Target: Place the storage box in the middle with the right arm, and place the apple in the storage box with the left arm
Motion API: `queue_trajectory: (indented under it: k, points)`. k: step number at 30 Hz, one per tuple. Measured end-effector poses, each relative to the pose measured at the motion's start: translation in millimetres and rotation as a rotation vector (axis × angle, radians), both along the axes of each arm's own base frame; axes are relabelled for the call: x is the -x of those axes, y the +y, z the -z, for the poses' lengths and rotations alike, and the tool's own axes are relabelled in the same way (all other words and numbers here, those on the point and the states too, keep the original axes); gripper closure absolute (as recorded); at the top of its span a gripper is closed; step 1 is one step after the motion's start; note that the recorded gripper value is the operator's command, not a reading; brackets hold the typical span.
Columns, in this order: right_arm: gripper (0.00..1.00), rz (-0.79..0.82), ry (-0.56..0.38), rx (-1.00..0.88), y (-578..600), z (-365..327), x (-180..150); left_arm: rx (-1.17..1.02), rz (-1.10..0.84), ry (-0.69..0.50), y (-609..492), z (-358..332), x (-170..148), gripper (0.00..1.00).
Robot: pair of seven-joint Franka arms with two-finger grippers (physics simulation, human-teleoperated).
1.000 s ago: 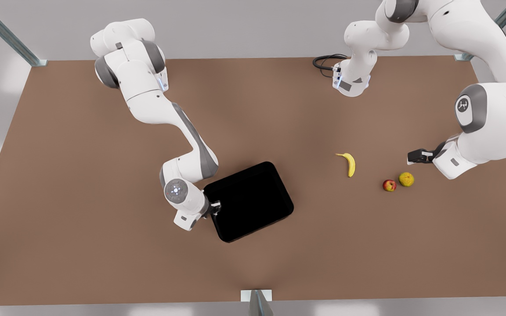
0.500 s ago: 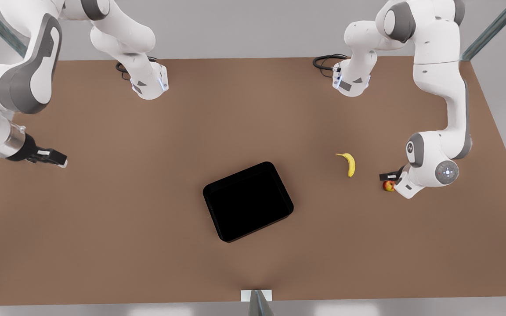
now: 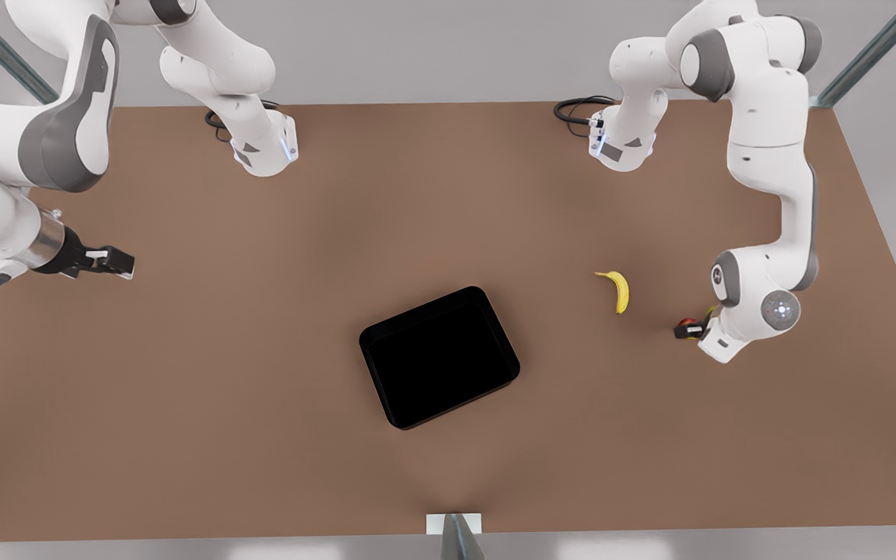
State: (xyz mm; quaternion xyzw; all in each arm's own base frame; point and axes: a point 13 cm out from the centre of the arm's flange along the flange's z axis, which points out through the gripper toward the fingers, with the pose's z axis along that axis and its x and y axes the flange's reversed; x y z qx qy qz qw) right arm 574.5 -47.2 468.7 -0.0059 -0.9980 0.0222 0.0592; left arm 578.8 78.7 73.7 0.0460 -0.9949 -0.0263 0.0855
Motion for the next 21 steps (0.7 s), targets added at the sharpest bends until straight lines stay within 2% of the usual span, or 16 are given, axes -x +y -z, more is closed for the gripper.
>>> queue_trajectory:
  k: [14,17,21]
  points:
    - [0.0,-0.051,0.026,-0.007,3,10,-1,0.014,-0.007,0.01,-4,20,3,0.03]
    - [0.0,-0.057,0.03,-0.008,3,11,-1,0.014,-0.005,0.012,-5,23,4,0.12]
    - [0.0,-0.064,0.035,-0.009,4,14,-2,0.014,-0.003,0.014,-5,27,5,0.12]
